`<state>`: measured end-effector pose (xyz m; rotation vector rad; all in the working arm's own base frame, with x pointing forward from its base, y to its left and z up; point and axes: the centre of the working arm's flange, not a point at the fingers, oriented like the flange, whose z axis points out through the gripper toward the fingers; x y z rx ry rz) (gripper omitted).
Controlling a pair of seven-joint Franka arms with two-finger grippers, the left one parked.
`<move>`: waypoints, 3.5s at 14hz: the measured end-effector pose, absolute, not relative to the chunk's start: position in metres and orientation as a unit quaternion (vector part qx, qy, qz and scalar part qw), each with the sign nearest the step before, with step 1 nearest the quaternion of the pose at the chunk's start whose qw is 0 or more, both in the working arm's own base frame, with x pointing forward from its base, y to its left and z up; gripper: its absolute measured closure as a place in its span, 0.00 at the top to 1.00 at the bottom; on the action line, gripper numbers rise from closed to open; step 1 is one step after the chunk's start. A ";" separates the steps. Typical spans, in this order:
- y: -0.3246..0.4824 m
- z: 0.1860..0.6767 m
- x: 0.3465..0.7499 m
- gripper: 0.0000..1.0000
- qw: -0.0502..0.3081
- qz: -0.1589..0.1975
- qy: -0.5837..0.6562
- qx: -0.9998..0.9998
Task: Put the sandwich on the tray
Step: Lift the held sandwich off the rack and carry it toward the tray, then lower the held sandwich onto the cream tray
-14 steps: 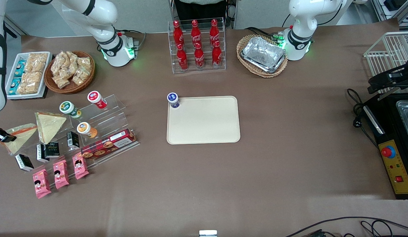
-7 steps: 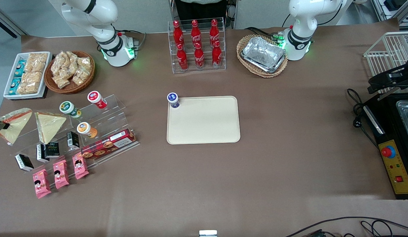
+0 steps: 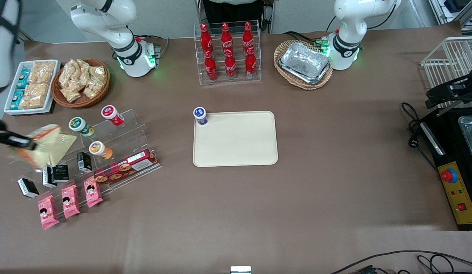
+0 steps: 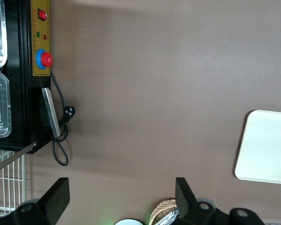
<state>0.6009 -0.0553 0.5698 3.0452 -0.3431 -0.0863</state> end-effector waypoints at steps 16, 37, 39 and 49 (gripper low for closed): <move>0.269 0.544 0.560 0.18 0.032 -0.018 0.256 0.966; 0.539 0.321 0.451 0.18 0.086 0.018 0.555 0.827; 0.549 0.299 0.445 0.18 0.090 0.024 0.564 0.820; 0.547 0.263 0.458 0.18 0.100 0.038 0.605 0.789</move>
